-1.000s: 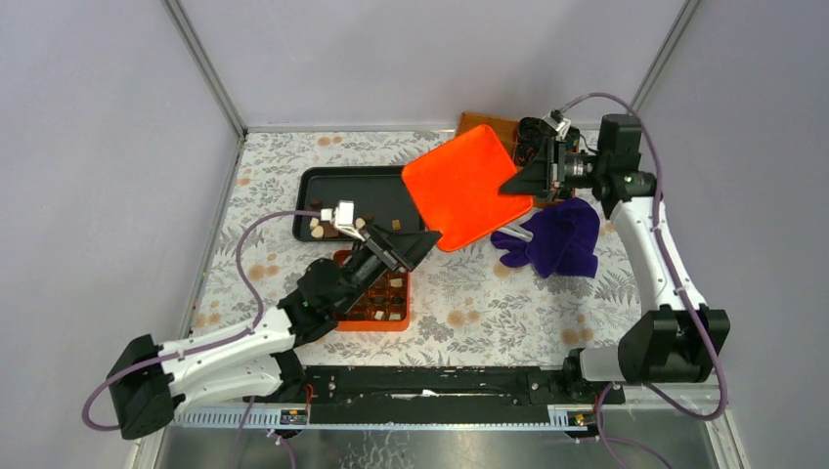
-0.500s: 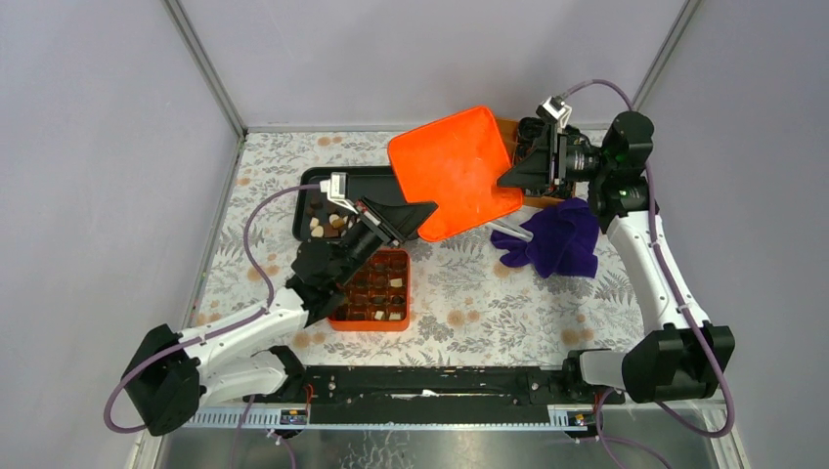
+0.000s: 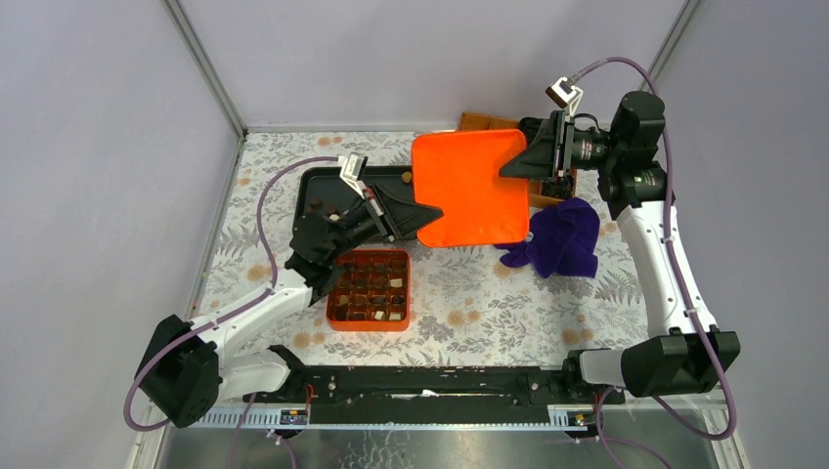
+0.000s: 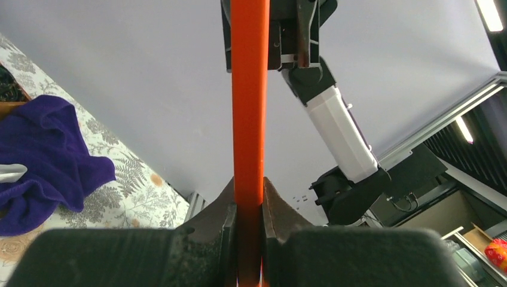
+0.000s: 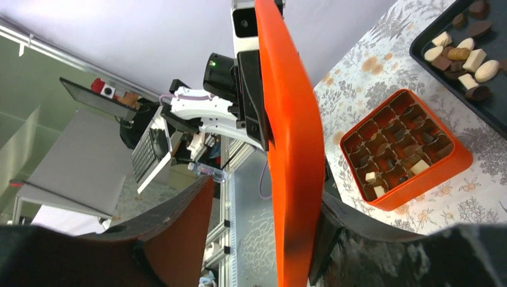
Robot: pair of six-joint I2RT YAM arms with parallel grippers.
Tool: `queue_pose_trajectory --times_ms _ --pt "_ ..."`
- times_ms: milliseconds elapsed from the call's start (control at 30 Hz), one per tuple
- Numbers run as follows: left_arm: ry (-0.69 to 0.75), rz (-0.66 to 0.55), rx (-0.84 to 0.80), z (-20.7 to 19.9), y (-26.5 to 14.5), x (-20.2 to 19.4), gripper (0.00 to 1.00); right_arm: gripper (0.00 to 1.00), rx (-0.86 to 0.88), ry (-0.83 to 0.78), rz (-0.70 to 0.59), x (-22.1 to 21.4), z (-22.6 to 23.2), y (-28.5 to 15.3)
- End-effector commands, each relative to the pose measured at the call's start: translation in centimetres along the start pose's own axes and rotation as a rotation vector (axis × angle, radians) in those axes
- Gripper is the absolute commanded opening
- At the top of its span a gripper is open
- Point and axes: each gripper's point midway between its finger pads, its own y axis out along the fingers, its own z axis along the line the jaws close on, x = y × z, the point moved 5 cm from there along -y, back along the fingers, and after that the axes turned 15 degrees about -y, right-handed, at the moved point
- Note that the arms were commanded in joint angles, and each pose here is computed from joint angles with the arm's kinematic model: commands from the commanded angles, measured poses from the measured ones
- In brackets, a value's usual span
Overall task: Pack the chocolate
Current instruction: Pick up the box lid from the center of the board.
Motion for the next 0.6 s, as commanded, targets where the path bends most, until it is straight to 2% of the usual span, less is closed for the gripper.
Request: queue_pose_trajectory --times_ms 0,100,367,500,567 --pt "0.027 0.112 -0.029 -0.8 0.7 -0.5 0.0 0.59 -0.071 -0.09 -0.011 0.4 0.3 -0.1" --pt "0.03 0.108 -0.022 -0.7 1.0 -0.3 0.0 0.5 -0.103 -0.084 -0.009 -0.2 0.1 -0.2" --pt "0.026 0.049 -0.012 -0.4 0.6 0.4 0.0 0.47 -0.07 -0.083 0.009 -1.8 0.6 -0.4" --pt "0.02 0.036 -0.009 -0.2 0.5 0.5 0.0 0.32 -0.053 -0.074 0.006 -1.9 0.7 -0.3" --pt "0.021 0.029 -0.009 -0.3 0.5 0.6 0.0 0.19 -0.04 -0.064 0.002 -2.0 0.8 -0.3"
